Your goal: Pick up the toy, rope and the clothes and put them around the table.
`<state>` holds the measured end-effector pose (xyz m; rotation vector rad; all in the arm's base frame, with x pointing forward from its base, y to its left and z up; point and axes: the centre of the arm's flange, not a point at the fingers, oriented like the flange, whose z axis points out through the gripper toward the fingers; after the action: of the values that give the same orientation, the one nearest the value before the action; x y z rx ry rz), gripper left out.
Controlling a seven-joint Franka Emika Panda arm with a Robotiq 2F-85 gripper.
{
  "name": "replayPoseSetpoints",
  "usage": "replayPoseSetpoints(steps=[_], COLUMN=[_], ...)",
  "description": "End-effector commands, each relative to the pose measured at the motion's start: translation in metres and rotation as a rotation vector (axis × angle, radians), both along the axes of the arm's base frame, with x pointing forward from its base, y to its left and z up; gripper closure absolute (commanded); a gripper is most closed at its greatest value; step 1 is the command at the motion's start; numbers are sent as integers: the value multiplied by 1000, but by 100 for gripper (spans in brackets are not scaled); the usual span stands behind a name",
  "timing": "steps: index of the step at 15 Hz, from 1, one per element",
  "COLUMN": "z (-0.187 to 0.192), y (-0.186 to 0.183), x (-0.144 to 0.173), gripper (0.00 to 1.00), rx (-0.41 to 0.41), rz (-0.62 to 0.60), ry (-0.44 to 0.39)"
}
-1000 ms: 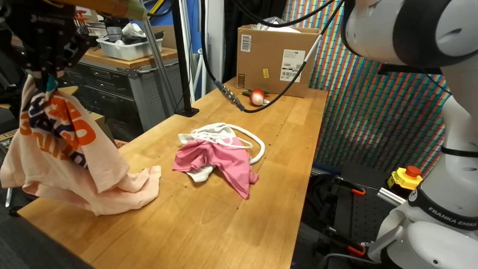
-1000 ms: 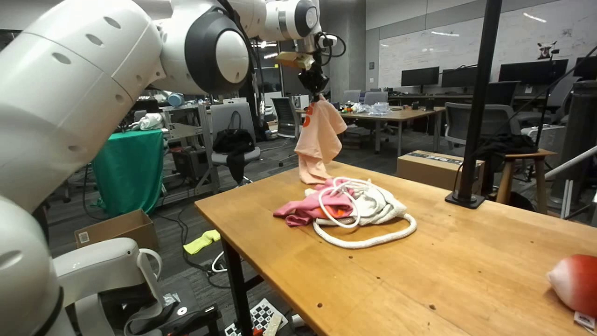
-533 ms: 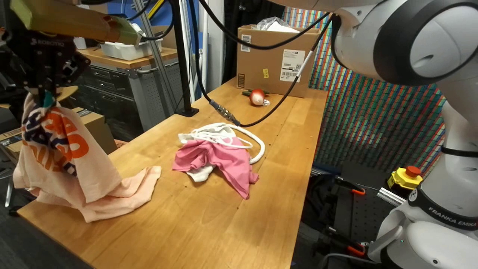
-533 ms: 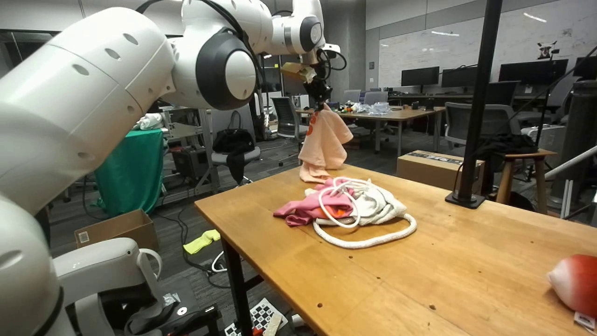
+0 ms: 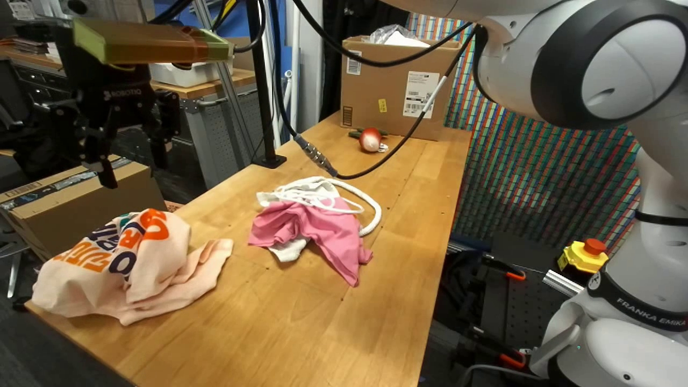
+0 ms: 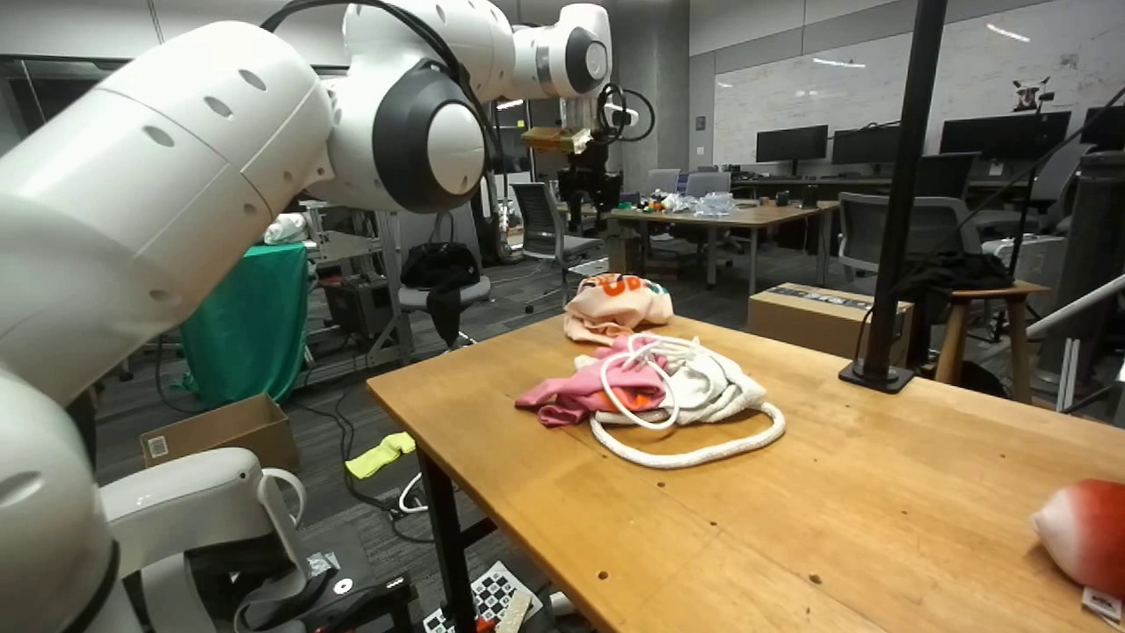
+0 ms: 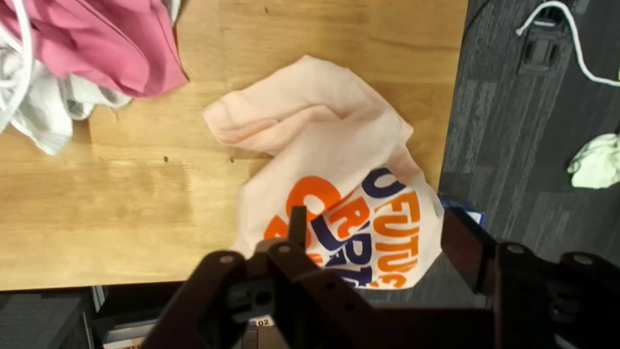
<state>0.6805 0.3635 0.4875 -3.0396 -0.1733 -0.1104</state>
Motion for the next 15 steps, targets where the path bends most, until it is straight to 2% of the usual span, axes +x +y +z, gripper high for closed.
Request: replayPoseSetpoints(steps=[1, 5, 7, 11, 15], z=[7, -21, -41, -84, -121], y=[-7, -49, -68, -100, -126], x=[17, 0, -3, -4, -3], gripper=[0, 0, 0, 0, 0], rx=[-53, -98, -111, -109, -99], rz=[37, 60, 60, 31, 9], ry=[75, 164, 181, 217, 294])
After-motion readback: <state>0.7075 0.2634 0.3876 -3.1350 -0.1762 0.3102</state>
